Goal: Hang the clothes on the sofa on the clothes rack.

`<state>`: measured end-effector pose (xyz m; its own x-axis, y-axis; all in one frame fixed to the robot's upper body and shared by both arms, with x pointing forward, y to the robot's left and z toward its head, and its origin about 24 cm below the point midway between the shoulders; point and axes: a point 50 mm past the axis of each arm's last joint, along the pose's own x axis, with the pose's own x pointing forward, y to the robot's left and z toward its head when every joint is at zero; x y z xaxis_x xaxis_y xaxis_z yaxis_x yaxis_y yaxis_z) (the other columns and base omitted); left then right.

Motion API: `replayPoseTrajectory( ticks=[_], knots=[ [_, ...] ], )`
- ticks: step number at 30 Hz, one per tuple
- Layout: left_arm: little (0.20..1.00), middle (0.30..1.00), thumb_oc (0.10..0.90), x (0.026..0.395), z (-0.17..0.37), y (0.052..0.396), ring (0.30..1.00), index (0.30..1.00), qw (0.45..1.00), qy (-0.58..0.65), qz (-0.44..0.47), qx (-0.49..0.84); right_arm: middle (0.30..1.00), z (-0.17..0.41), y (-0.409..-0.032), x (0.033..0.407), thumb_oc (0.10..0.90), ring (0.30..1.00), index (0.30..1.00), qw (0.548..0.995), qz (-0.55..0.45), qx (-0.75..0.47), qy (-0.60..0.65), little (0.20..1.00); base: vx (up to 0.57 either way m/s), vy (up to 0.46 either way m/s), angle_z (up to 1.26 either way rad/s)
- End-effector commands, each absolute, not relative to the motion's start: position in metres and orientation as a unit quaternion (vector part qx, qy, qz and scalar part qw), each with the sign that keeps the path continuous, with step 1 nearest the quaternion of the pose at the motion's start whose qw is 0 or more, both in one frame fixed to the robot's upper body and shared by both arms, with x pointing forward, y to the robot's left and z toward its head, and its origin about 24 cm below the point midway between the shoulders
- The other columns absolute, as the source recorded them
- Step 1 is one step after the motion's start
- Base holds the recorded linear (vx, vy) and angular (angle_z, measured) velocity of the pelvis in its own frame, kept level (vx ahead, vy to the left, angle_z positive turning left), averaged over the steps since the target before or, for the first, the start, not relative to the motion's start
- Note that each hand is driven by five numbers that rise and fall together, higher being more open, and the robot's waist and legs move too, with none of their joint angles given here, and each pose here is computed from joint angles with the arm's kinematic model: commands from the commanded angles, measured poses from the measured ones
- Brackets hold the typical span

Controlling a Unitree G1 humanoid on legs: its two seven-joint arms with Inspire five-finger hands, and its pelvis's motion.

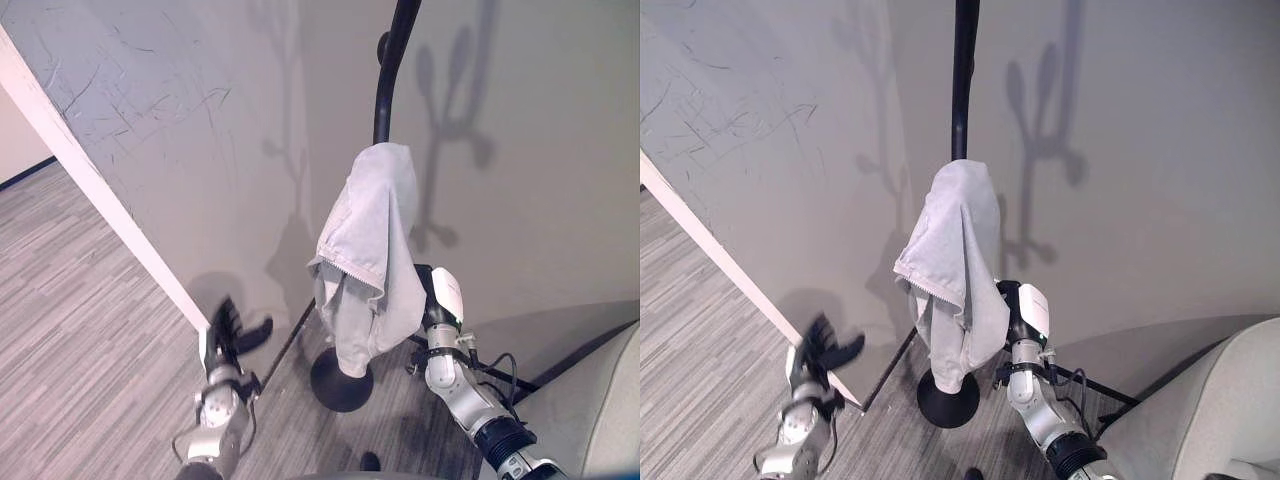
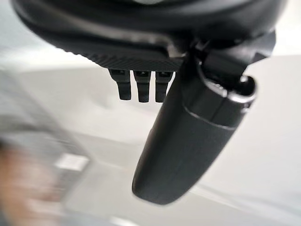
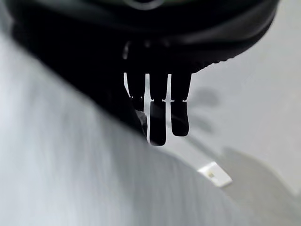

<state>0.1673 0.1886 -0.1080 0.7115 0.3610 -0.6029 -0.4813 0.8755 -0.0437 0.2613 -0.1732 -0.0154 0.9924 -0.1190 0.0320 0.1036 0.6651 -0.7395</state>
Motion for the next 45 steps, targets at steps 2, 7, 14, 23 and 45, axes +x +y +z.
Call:
replayPoseTrajectory(
  ticks=[2, 7, 14, 23, 45],
  knots=[
    [0.9, 0.9, 0.8, 0.192, -0.095, 0.198, 0.9, 0.9, 0.94, 0.247, 0.218, -0.091, 0.3, -0.037, -0.18, 0.248, 0.4, 0.3, 0.3, 0.903, -0.039, -0.424, 0.057, 0.3, 0.0, 0.0, 0.0],
    [0.9, 0.9, 0.8, 0.159, -0.128, 0.195, 0.9, 0.9, 0.906, 0.343, 0.234, -0.082, 0.9, -0.055, -0.171, 0.234, 0.8, 0.9, 0.9, 0.909, -0.02, -0.406, 0.097, 0.9, 0.0, 0.0, 0.0],
    [0.9, 0.9, 0.8, 0.125, -0.148, 0.2, 0.9, 0.9, 0.853, 0.411, 0.301, -0.112, 0.9, -0.06, -0.177, 0.229, 0.8, 0.9, 0.9, 0.917, -0.06, -0.376, 0.118, 0.9, 0.0, 0.0, 0.0],
    [0.9, 0.9, 0.8, 0.096, -0.16, 0.207, 0.9, 0.9, 0.815, 0.472, 0.324, -0.09, 0.9, -0.081, -0.199, 0.21, 0.8, 0.9, 0.9, 0.934, -0.214, -0.183, 0.222, 0.9, 0.0, 0.0, 0.0],
    [0.9, 0.9, 0.8, 0.087, -0.168, 0.197, 0.9, 0.9, 0.817, 0.521, 0.237, -0.067, 0.9, -0.167, -0.198, 0.089, 0.8, 0.9, 0.9, 0.706, -0.444, 0.168, 0.525, 0.9, 0.0, 0.002, 0.01]
  ],
)
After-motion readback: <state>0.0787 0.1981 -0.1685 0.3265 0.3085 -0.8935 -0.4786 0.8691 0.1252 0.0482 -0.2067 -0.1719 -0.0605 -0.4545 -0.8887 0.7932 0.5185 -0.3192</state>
